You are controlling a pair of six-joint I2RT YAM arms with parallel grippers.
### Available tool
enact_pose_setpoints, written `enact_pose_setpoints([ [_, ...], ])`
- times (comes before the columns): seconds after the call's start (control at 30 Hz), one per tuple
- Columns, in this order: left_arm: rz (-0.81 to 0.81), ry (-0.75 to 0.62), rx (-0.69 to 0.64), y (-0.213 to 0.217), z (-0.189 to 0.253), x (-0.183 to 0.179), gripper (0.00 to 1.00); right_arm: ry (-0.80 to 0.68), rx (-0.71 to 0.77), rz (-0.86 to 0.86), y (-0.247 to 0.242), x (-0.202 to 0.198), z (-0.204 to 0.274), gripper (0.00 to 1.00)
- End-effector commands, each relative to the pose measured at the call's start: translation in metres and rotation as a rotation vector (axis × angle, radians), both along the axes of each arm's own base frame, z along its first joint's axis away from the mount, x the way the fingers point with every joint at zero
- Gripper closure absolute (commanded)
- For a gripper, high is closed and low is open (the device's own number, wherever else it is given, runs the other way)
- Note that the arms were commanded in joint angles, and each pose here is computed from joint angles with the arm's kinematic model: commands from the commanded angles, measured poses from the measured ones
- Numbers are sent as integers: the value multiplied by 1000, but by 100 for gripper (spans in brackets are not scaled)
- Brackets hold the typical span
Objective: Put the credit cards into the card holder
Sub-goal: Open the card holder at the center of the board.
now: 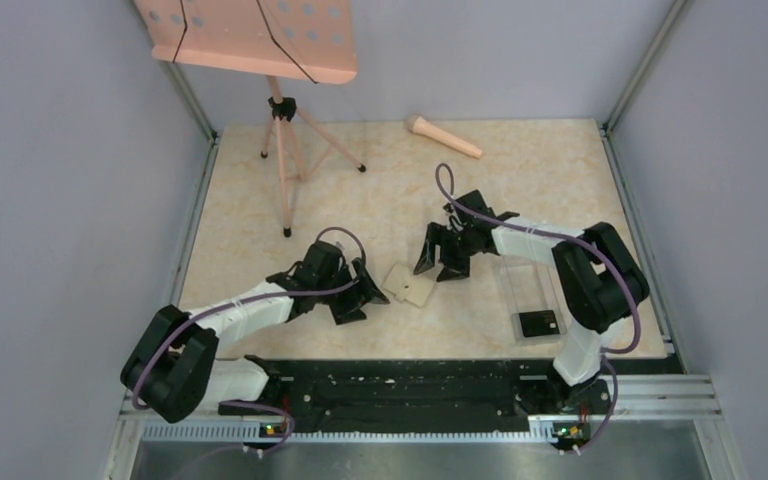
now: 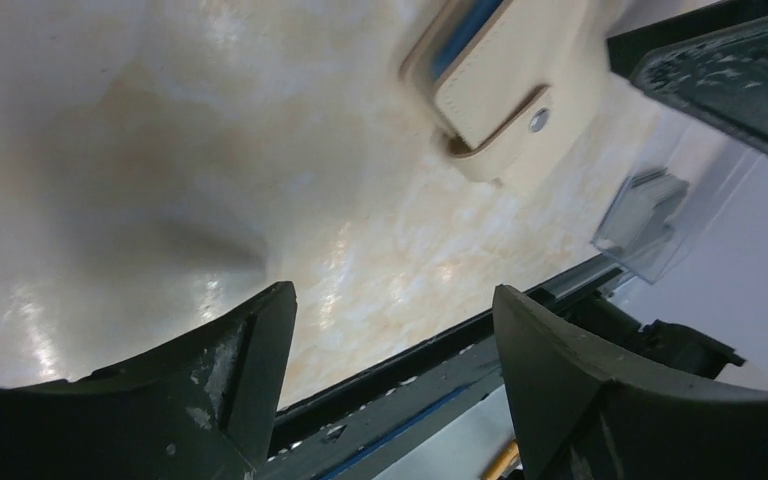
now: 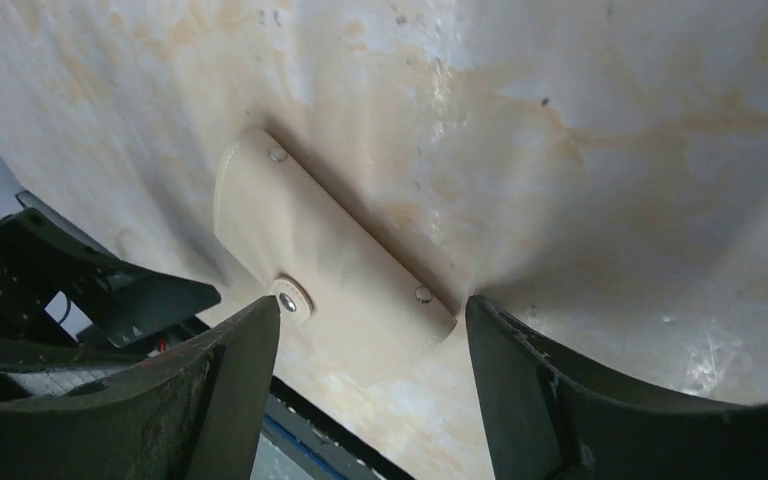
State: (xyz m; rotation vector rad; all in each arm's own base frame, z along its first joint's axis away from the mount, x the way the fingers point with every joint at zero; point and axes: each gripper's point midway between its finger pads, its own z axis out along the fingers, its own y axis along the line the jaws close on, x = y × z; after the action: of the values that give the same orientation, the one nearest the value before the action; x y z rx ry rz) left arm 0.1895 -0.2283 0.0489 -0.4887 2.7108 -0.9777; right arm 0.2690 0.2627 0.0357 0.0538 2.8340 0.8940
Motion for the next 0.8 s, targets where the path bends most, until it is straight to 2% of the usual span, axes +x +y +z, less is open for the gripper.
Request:
enact_pose_setpoints([
  [0.0,26,-76,-147,-26,26,25,24,1,76,61,12,0,0,32],
  [0.1,53,-66,-156,-30,20,32,26,32,169,63,21,-14,8,35],
  [0.2,74,-70,-130,-28,13,39,28,76,248,73,30,-37,14,46],
  [0.27,71,-73,-114,-29,11,42,29,106,283,83,33,-54,16,48],
  [0.37,60,-76,-69,-26,10,46,29,93,252,58,23,-63,14,46],
  [0.53,47,-63,49,-10,4,43,27,14,135,-3,9,-46,10,35],
  [0.77,37,-82,8,-18,7,47,31,-1,210,-42,30,-14,2,33],
])
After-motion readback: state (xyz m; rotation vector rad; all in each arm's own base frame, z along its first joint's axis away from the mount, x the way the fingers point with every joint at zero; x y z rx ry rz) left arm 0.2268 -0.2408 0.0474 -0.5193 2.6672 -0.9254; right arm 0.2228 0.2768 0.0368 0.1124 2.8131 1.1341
